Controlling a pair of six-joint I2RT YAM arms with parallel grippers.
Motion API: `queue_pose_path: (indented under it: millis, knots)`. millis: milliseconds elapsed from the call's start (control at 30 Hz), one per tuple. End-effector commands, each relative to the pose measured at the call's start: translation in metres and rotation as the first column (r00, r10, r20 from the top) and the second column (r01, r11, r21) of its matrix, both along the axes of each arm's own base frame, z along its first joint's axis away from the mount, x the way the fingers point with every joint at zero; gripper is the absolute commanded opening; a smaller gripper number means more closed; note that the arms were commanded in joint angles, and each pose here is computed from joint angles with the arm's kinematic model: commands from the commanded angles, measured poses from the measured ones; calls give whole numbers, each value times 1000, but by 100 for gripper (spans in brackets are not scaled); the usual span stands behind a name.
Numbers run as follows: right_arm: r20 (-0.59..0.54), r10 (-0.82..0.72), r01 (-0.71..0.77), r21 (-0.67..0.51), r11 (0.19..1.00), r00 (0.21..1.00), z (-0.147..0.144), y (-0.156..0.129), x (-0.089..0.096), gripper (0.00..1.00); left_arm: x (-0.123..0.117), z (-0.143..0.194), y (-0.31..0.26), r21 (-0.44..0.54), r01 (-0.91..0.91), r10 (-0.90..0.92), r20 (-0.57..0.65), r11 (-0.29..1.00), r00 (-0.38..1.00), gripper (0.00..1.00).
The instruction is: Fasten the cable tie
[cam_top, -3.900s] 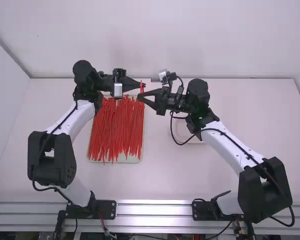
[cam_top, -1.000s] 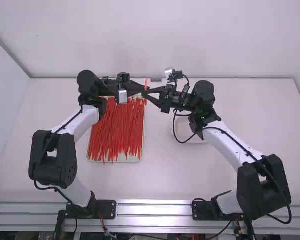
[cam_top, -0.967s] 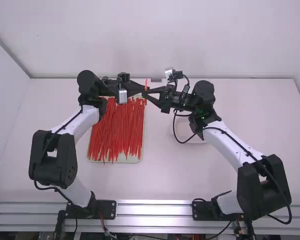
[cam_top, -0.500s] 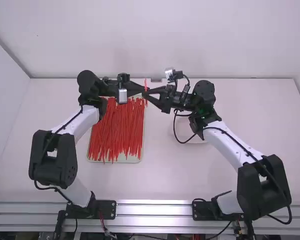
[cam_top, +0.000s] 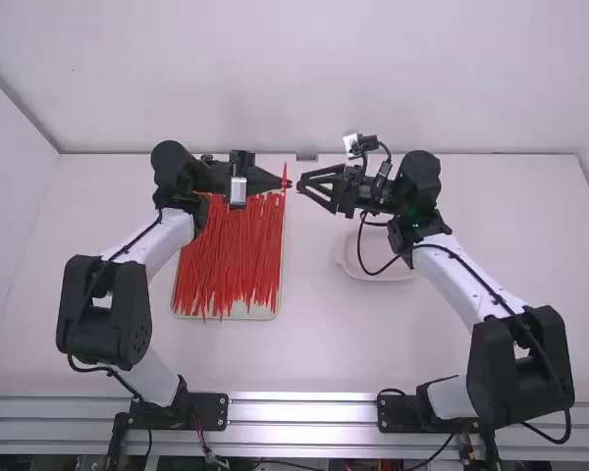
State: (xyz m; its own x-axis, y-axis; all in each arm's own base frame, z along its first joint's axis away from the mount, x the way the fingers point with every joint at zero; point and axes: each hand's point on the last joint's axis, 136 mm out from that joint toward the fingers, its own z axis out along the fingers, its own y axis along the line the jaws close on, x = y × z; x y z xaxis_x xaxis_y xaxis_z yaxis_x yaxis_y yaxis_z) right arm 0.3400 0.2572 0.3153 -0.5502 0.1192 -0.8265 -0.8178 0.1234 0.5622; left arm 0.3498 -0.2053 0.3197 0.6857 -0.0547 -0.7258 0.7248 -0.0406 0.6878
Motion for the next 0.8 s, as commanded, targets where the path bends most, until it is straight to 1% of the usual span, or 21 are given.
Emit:
queue_pose_path:
  millis: [0, 167, 200, 300, 467, 567, 767]
  knots:
    - [41, 7, -8, 10, 1000, 999, 15, 1, -2, 44, -7, 0, -1, 12, 27, -27, -25, 1000, 999, 2]
    - [66, 8, -10, 22, 1000, 998, 20, 0, -3, 54, -9, -3, -4, 13, 36, -35, -47, 999, 998, 2]
    - [58, 9, -11, 28, 1000, 998, 22, 0, -4, 55, -9, -3, -4, 13, 36, -35, -43, 999, 998, 2]
    - [54, 12, -14, 40, 999, 998, 26, 0, -4, 58, -11, -4, -6, 13, 42, -42, -44, 999, 998, 2]
    - [60, 22, -25, 45, 999, 998, 27, 9, -9, 58, -16, -4, -15, 10, 65, -65, -22, 998, 998, 2]
    - [72, 38, -43, 61, 997, 997, 33, 12, -14, 58, -18, -4, -19, 10, 76, -76, -11, 997, 997, 2]
    - [76, 34, -39, 71, 997, 997, 37, 11, -13, 55, -17, -4, -17, 10, 71, -71, -10, 997, 997, 2]
